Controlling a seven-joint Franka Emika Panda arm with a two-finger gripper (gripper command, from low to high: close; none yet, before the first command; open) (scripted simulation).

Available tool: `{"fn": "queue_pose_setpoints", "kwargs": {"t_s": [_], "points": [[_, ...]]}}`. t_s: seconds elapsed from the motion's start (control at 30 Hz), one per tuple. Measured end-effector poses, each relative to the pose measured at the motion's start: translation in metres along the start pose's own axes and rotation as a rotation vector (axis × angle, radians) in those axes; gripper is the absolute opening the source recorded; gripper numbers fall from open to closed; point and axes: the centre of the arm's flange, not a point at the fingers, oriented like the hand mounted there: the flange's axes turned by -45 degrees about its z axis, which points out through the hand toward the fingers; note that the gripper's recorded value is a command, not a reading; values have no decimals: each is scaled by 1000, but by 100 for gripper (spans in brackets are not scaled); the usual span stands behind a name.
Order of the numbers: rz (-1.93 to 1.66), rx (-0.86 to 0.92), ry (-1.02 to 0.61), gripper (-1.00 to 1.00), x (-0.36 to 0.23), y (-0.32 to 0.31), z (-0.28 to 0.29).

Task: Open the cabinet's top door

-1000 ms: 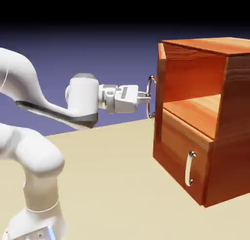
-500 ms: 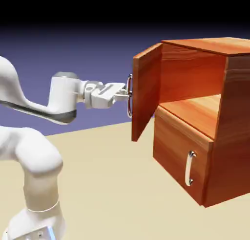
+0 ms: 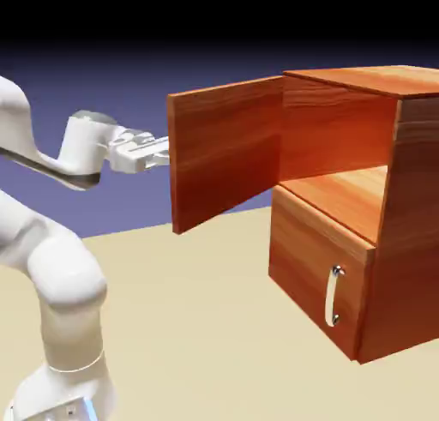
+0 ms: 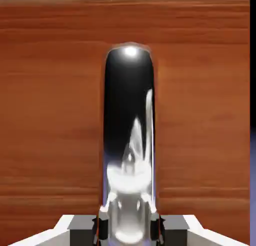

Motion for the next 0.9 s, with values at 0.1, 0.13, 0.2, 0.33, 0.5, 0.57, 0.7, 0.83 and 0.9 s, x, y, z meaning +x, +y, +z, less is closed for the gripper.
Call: {"fn": "queue_pose_setpoints", "kwargs": {"t_s": [0.1, 0.13, 0.2, 0.33, 0.5, 0.57, 0.7, 0.83, 0.9], "points": [[0, -63, 0, -100, 0, -10, -22], [0, -82, 0, -100, 0, -13, -28], [0, -117, 0, -100, 0, -19, -39], [0, -173, 0, -100, 0, -30, -57], [-1, -233, 0, -100, 0, -43, -75], [-1, -256, 0, -100, 0, -48, -83], [-2, -304, -1, -100, 0, -59, -96], [0, -362, -1, -100, 0, -74, -112], [0, -399, 0, -100, 0, -84, -123]]}}
